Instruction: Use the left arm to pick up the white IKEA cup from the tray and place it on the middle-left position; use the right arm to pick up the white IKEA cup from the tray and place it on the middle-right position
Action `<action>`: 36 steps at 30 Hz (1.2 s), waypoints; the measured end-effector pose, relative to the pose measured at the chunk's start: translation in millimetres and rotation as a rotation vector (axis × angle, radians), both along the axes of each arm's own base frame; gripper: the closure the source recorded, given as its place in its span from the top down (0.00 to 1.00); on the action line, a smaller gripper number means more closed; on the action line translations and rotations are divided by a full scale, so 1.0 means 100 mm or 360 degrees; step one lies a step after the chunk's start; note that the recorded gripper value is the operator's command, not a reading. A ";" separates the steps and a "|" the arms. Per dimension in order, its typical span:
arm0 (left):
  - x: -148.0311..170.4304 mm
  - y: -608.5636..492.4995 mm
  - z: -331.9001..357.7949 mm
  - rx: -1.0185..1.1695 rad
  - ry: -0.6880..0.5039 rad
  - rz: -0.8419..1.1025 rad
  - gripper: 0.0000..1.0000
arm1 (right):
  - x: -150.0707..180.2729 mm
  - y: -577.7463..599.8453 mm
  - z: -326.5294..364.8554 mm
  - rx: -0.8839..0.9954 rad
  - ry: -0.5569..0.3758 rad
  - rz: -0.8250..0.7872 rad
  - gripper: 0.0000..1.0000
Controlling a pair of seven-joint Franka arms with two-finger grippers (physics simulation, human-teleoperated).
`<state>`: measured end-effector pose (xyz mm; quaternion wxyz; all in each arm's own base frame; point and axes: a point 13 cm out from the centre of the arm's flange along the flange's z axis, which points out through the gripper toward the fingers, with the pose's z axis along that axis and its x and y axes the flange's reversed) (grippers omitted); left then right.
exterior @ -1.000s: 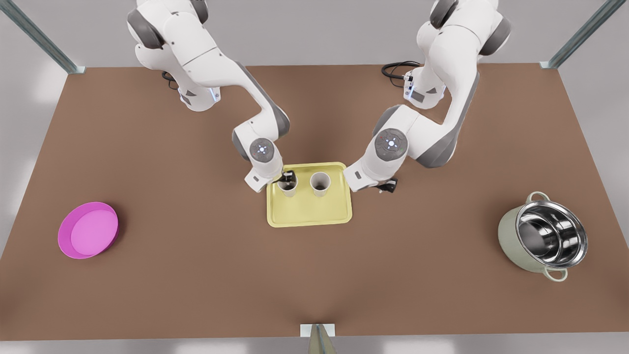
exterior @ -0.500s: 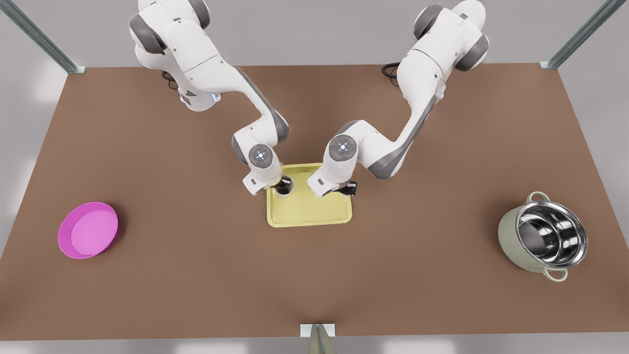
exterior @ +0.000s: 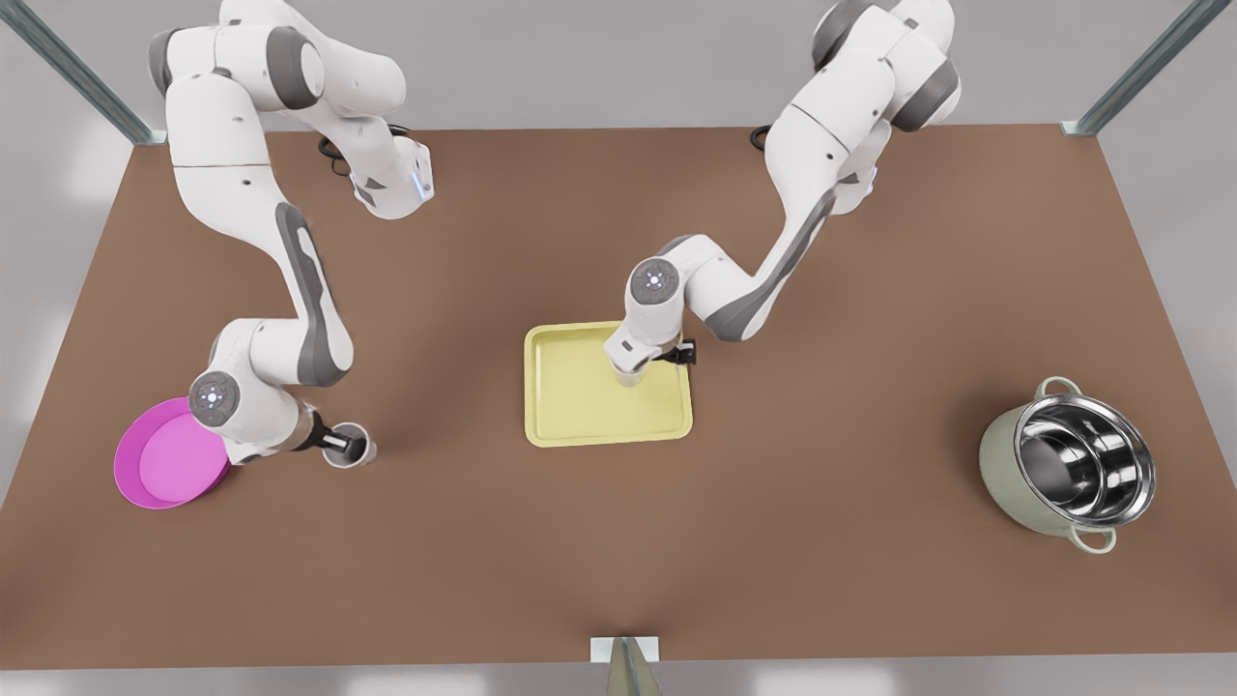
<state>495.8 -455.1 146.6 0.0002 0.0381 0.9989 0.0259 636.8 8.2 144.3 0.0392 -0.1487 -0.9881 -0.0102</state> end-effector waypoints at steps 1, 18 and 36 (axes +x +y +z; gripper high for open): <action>-0.01 -0.01 -0.04 -0.0004 -0.0005 0.0011 1.00 | 0.01 -0.03 -0.03 -0.0001 0.0004 0.0055 0.15; 0.03 -0.15 -0.42 -0.0075 -0.0119 0.0150 0.57 | 0.11 0.05 0.23 0.0011 -0.0056 0.0633 1.00; 1.22 1.16 0.39 -0.0154 -0.0264 0.0659 0.23 | -0.08 0.55 2.31 0.0041 0.0104 0.0867 1.00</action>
